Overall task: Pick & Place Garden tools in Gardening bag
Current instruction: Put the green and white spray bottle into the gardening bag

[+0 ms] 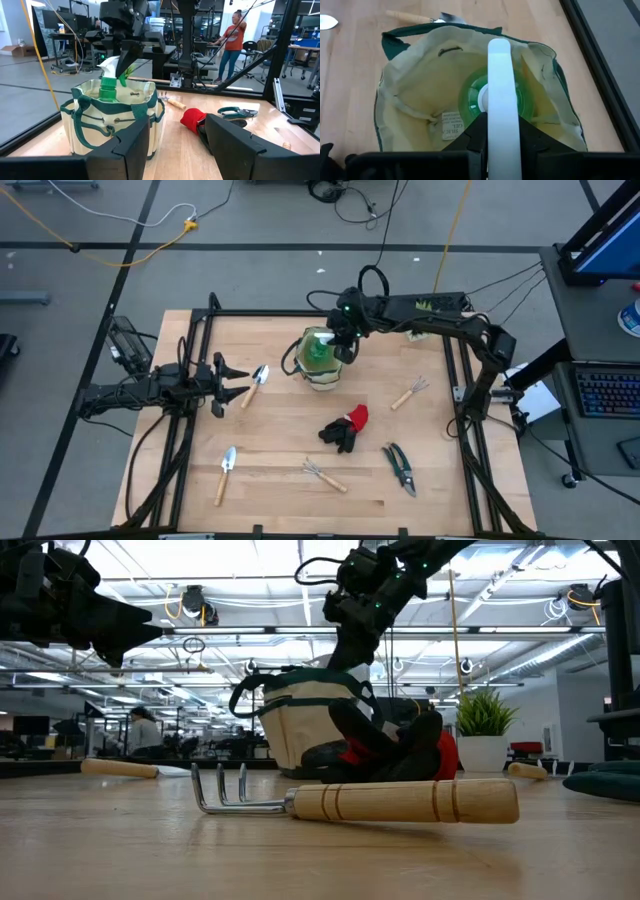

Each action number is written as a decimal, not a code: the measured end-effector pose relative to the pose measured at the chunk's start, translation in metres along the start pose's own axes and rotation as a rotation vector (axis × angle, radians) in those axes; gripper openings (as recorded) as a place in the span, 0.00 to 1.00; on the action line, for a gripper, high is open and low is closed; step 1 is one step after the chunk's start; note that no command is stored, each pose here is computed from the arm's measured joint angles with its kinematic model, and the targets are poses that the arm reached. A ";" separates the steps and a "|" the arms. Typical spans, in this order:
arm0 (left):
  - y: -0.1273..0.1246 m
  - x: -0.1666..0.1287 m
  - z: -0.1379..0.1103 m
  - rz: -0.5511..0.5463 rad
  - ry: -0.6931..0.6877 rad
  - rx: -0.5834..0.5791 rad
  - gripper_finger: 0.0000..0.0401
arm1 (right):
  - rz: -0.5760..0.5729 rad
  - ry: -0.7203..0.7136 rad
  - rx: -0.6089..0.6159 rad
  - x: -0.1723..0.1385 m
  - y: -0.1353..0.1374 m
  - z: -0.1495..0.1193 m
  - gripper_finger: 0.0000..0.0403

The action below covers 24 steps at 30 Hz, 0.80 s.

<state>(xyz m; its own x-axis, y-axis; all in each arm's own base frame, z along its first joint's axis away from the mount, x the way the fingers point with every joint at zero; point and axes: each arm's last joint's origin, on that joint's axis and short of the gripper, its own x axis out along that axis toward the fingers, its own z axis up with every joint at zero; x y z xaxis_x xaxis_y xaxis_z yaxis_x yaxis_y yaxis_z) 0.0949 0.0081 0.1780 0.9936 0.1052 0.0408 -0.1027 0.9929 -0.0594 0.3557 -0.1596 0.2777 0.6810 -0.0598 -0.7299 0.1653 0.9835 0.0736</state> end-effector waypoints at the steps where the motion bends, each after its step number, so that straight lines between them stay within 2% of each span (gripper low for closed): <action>1: 0.000 0.000 0.000 0.000 0.000 0.000 0.50 | -0.002 0.000 0.002 0.000 -0.001 0.000 0.11; 13: 0.000 0.000 0.000 0.000 0.000 0.002 0.50 | -0.026 -0.046 -0.014 -0.001 -0.011 0.003 0.11; 24: 0.000 0.000 0.000 0.000 0.000 0.001 0.50 | -0.021 -0.017 -0.035 -0.001 -0.010 0.000 0.11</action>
<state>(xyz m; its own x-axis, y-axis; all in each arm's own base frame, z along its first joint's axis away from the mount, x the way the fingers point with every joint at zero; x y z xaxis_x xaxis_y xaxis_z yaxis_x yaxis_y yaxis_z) 0.0949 0.0081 0.1780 0.9936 0.1051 0.0406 -0.1027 0.9930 -0.0581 0.3533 -0.1694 0.2778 0.6896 -0.0828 -0.7194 0.1545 0.9874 0.0345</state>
